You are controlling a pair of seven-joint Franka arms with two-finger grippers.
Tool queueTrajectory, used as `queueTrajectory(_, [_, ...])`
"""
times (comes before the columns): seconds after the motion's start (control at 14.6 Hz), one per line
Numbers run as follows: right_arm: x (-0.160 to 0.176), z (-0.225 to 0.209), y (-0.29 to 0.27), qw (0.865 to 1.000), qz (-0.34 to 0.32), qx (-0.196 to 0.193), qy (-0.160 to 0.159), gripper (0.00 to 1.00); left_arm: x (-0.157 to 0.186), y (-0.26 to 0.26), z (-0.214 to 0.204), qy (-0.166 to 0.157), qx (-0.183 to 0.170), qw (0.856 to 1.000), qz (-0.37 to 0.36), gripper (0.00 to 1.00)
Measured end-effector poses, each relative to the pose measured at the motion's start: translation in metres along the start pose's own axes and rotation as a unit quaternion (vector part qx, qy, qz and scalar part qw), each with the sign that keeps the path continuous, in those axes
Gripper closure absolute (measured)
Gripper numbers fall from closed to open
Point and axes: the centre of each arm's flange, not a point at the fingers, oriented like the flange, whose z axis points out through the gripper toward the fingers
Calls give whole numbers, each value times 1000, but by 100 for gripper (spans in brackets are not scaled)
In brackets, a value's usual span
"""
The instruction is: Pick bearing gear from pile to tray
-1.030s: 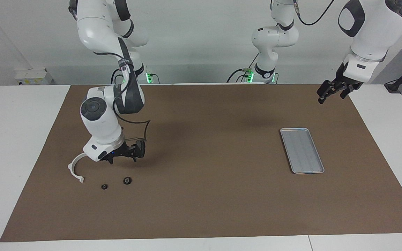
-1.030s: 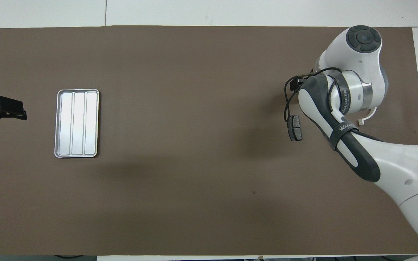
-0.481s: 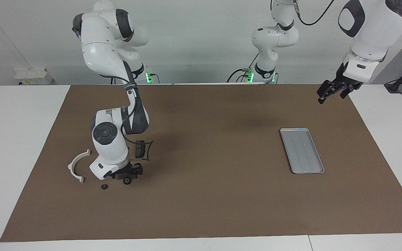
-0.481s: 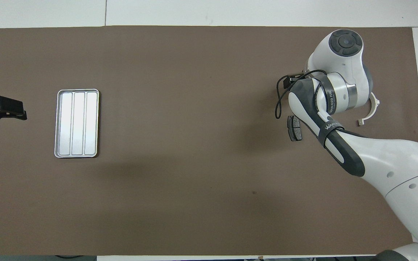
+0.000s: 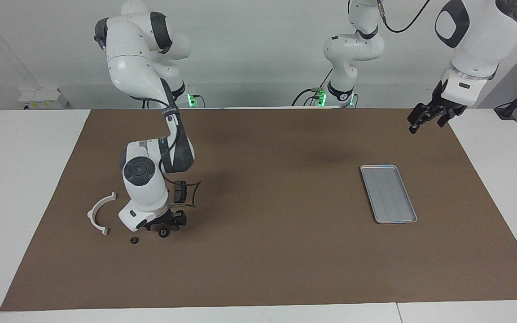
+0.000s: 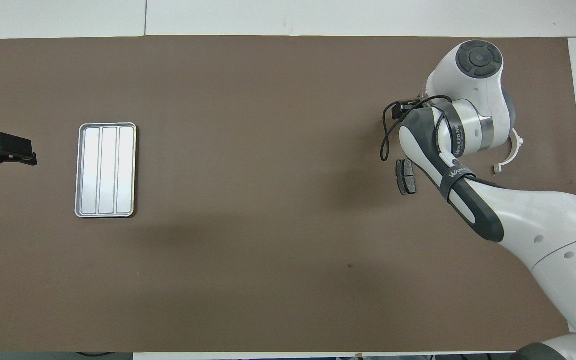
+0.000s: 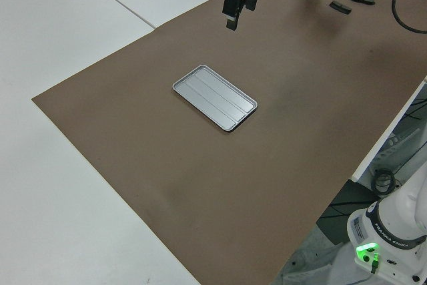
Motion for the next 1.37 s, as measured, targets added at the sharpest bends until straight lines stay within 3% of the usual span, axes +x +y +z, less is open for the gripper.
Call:
queueTrajectory(1.1, [3, 13, 11, 999, 32, 19, 1, 0, 0, 0, 0, 0, 0, 1000, 0, 0])
queueTrajectory(1.17, [3, 14, 11, 999, 36, 19, 1, 8, 0, 0, 0, 0, 0, 1000, 0, 0])
queueTrajectory(1.37, [2, 17, 11, 998, 53, 22, -5, 10, 0, 0, 0, 0, 0, 1000, 0, 0])
